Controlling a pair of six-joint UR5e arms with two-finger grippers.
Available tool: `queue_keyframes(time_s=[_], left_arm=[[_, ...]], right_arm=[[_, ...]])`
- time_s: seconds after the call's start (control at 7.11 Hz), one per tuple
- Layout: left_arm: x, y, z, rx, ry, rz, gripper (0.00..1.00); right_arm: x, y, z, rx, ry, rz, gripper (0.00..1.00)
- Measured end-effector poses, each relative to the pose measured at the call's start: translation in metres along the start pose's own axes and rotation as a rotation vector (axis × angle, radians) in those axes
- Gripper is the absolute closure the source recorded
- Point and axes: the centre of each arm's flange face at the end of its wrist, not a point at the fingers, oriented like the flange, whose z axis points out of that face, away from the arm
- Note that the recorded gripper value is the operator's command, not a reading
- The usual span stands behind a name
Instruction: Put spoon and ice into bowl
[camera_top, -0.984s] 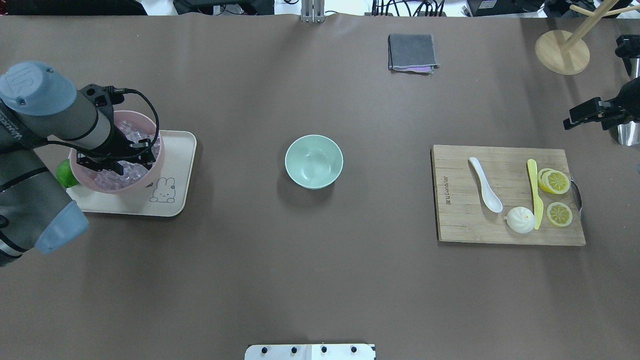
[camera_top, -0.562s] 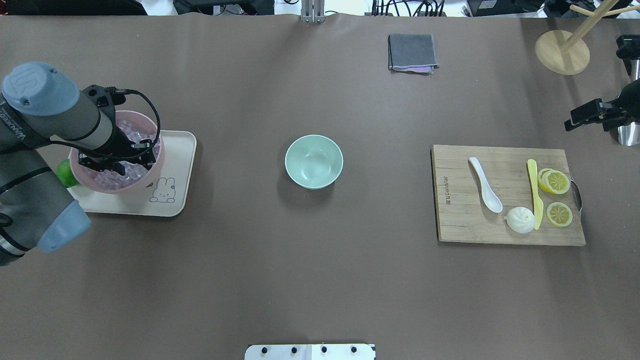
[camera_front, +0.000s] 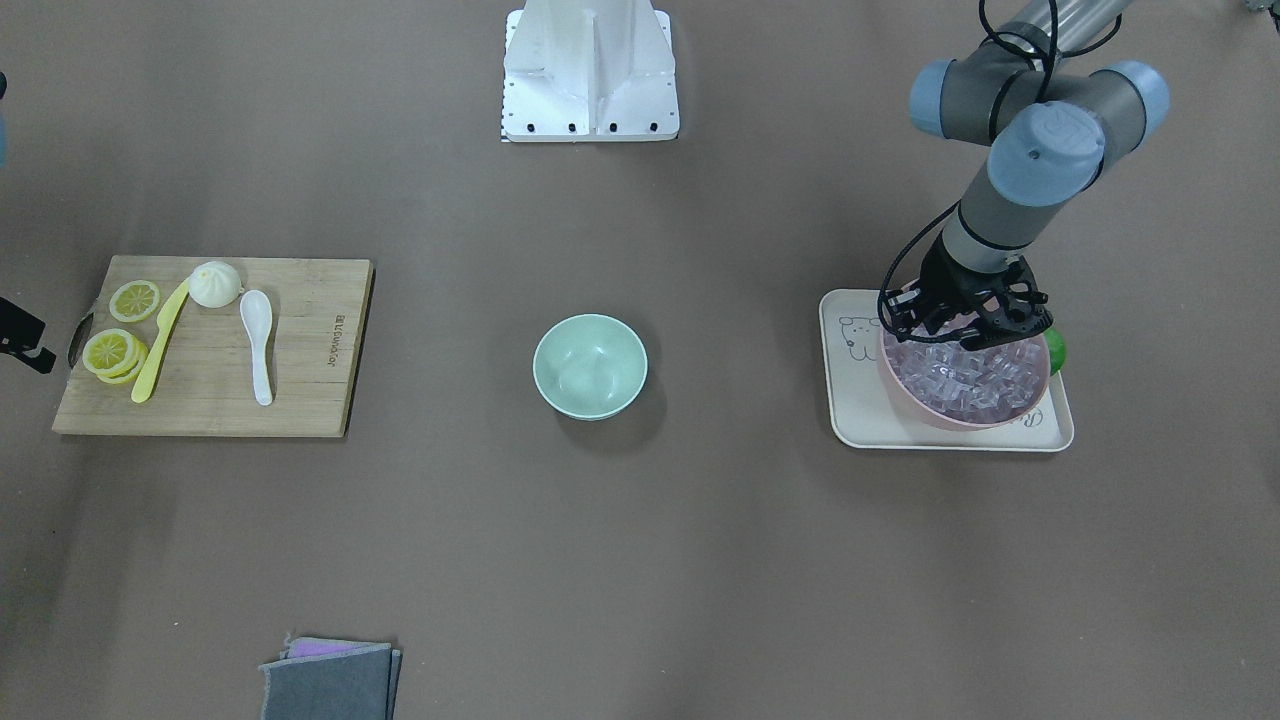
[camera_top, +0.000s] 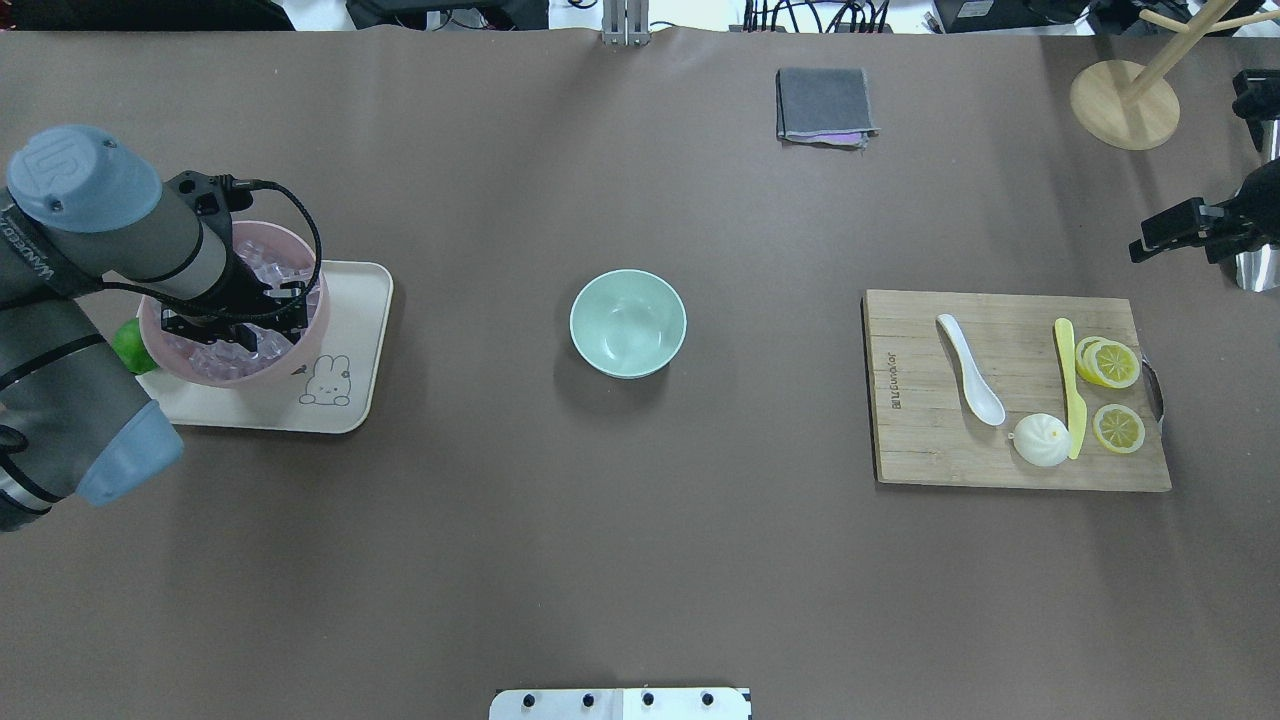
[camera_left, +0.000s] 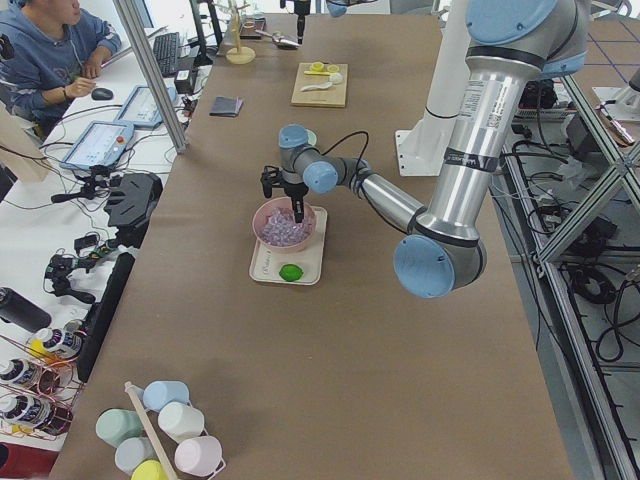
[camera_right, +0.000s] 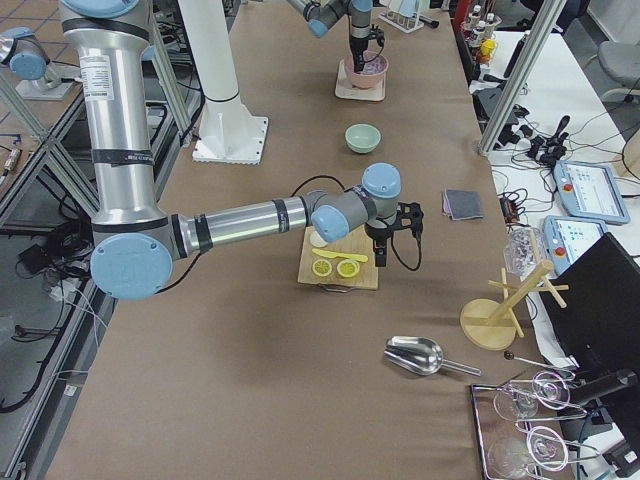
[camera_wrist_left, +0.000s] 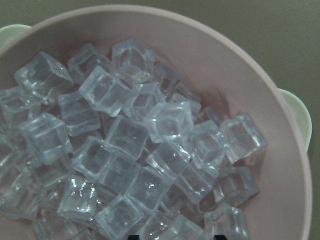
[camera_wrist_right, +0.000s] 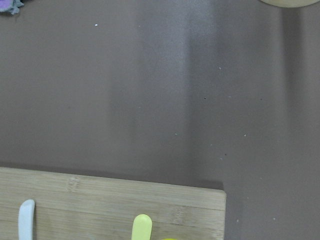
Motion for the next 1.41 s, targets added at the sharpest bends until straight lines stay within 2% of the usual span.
queue_keyframes(time_s=[0.84,1.41], left_arm=[[0.012,-0.002,-0.014,0.014,0.027,0.027,1.0],[0.006,-0.016,-0.054,0.028,0.004,0.101,1.0]], right_arm=[[-0.035,-0.009,0.012,0.002,-0.001,0.007,0.02],[-0.118,-0.012,0.058,0.025,0.054,0.018,0.06]])
